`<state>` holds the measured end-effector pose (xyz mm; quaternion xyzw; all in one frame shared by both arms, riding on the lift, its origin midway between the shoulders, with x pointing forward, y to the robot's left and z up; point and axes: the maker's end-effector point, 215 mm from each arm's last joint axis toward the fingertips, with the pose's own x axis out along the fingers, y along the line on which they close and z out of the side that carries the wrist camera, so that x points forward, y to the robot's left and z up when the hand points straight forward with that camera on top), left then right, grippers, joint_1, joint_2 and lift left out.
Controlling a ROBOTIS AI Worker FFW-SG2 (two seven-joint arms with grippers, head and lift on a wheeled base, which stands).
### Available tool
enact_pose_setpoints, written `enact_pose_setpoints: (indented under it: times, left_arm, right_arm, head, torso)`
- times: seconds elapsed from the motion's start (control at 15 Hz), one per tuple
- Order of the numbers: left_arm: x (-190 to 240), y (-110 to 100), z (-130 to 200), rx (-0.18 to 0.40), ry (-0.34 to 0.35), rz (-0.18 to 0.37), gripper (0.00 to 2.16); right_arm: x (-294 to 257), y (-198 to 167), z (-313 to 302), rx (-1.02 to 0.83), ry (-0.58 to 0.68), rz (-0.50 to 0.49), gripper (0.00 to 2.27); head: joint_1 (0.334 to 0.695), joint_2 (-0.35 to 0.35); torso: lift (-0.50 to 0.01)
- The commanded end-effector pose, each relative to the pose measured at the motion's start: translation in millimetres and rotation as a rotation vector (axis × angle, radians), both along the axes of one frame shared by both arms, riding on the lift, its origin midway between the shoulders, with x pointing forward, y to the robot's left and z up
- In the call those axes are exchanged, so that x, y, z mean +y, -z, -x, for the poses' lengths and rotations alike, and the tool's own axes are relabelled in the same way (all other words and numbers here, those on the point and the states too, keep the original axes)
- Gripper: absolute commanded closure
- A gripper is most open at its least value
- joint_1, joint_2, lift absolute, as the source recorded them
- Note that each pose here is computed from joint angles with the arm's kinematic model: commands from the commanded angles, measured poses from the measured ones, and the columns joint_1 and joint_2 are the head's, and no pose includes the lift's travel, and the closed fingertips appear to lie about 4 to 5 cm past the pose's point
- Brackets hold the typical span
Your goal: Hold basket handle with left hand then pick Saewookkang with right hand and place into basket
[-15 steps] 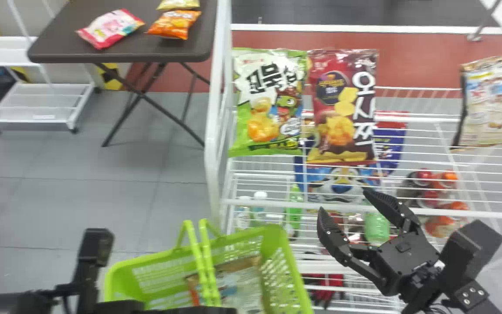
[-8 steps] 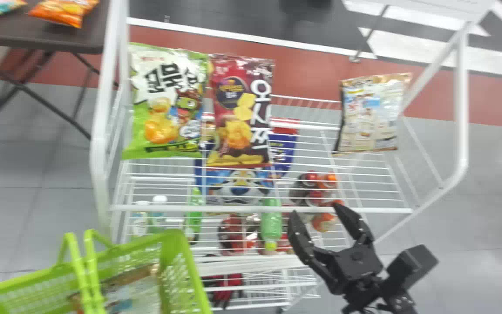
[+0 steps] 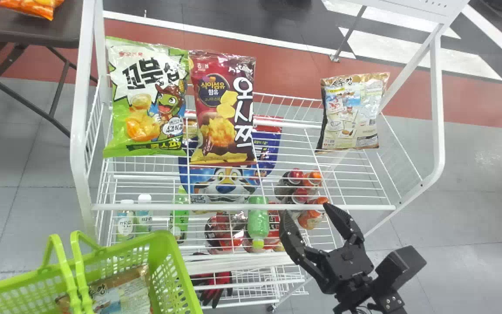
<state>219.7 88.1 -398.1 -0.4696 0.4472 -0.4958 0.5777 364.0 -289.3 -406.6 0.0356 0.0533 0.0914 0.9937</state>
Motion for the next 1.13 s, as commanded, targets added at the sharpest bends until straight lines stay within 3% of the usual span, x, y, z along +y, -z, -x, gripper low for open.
enact_pose_setpoints:
  times: [0.0,1.07]
  left_arm:
    - [-0.9,-2.9,4.3,0.028,0.001,0.014,2.16]
    - [-6.5,-4.7,15.9,0.028,0.003,0.010,2.16]
  right_arm:
    - [-0.2,0.5,2.1,0.001,0.001,0.000,0.04]
    - [-5.7,-8.1,12.6,-0.023,0.008,-0.014,0.05]
  head:
    - [0.695,-0.350]
    - [0.695,-0.350]
  torso:
    - [-0.016]
    - [-0.016]
